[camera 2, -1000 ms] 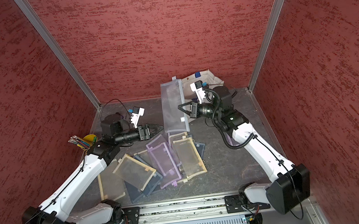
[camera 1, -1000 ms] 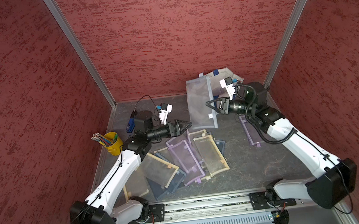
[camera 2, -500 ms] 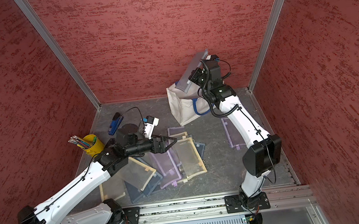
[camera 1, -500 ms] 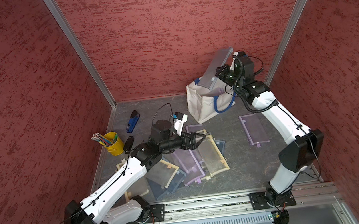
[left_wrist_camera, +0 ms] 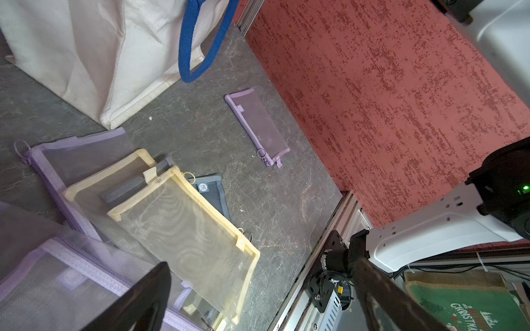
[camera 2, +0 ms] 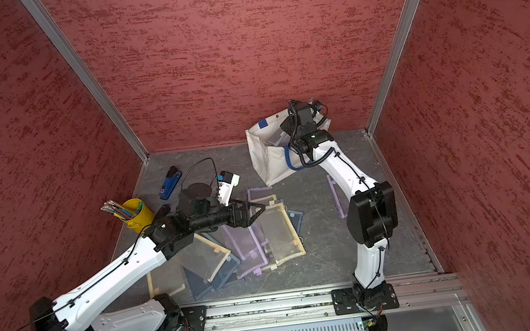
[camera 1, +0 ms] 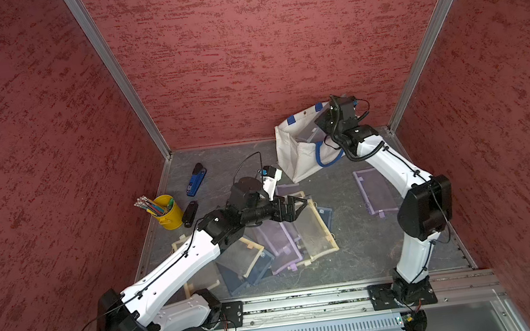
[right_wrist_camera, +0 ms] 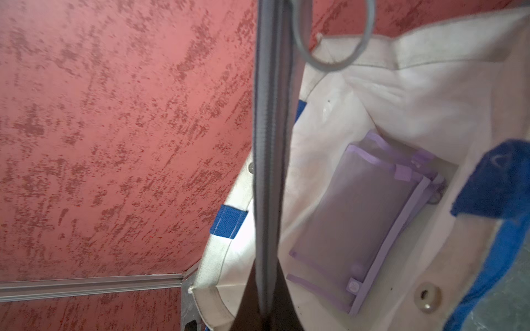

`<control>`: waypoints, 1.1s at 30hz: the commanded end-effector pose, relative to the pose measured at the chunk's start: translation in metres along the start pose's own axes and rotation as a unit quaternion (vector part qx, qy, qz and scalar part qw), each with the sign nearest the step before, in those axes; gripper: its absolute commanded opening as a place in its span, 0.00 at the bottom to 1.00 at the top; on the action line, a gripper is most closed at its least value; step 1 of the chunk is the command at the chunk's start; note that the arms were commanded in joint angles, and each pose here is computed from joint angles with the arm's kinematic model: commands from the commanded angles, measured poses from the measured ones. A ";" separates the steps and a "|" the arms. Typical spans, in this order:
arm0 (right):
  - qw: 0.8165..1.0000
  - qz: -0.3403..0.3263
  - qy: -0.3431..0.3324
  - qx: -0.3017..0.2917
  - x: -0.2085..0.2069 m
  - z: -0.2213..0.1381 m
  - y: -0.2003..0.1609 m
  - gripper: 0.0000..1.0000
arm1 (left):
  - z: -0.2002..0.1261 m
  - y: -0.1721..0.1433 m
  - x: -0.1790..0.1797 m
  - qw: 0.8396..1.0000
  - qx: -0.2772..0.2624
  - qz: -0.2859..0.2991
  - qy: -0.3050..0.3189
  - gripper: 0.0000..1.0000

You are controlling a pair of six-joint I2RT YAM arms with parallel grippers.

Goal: Put the pencil pouch into the canvas bag
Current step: Place the pencil pouch in the canvas bag.

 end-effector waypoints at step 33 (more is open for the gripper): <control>0.952 -0.253 0.033 0.167 -0.048 -0.145 -0.047 0.75 | 0.049 -0.058 0.054 0.976 0.084 -0.183 0.084 0.93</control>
Point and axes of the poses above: each gripper's point midway between its finger pads, its own z axis out along the fingers, its own x axis along the line the jaws close on, y = z × x, the point moved 4 cm from there along -z, back along the fingers, and after that the axes turned 4 degrees about z, right-handed, at the moved point
